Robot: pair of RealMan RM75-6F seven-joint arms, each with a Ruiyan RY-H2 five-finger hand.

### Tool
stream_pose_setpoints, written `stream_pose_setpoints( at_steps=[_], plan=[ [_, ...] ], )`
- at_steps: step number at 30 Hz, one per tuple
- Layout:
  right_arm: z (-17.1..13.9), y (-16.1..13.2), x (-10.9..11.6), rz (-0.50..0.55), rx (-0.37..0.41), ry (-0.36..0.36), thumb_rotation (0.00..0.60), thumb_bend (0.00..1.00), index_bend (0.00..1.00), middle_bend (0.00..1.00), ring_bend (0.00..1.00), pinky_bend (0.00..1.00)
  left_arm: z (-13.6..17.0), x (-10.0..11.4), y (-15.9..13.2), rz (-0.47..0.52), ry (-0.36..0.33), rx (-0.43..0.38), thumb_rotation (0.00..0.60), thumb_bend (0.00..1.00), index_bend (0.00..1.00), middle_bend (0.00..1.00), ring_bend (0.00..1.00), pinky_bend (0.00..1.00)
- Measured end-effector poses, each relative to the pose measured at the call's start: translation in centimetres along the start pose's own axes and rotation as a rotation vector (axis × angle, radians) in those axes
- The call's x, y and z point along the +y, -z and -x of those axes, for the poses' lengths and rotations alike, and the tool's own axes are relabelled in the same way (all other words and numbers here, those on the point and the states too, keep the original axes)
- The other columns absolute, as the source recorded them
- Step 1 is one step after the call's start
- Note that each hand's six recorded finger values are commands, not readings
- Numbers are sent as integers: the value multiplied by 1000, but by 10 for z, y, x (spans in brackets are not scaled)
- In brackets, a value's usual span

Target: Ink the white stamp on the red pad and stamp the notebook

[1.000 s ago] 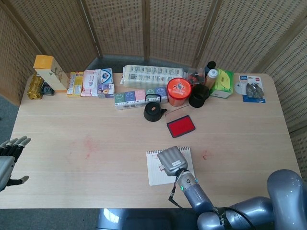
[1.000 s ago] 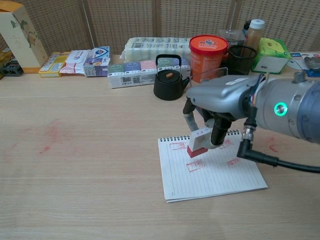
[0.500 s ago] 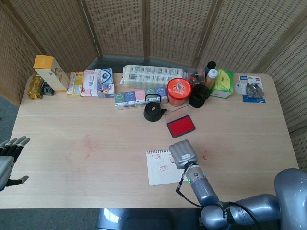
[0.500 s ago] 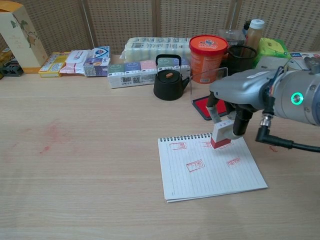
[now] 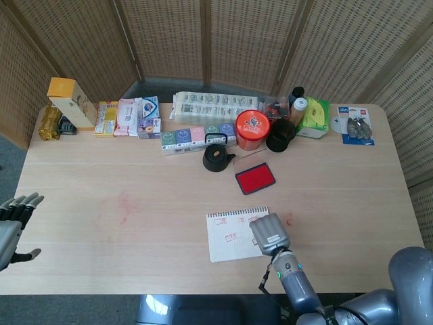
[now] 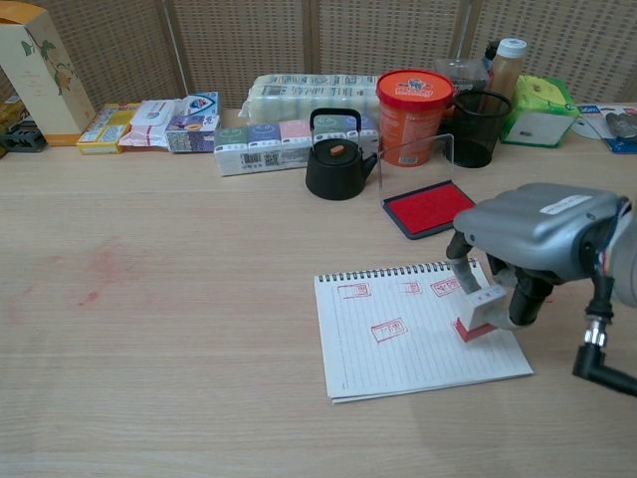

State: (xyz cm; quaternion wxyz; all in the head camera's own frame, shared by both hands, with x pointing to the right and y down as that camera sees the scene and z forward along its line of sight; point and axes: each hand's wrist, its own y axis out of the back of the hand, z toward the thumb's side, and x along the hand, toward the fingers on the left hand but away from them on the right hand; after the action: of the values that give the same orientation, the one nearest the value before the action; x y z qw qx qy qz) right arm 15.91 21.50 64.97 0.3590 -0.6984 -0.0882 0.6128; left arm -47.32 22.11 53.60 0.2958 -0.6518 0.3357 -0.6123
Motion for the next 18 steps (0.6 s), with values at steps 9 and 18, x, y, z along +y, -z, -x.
stream_pose_setpoints(
  at_steps=[9, 18],
  plan=[
    [0, -14, -12, -3, 27, -12, 600, 463, 725, 1000, 1000, 1000, -1, -1, 1, -2, 2, 4, 600, 0, 0, 0, 0, 3],
    [6, -18, -14, -5, 29, -22, 600, 463, 725, 1000, 1000, 1000, -2, -2, 1, -3, 5, 7, 600, 0, 0, 0, 0, 3]
  ],
)
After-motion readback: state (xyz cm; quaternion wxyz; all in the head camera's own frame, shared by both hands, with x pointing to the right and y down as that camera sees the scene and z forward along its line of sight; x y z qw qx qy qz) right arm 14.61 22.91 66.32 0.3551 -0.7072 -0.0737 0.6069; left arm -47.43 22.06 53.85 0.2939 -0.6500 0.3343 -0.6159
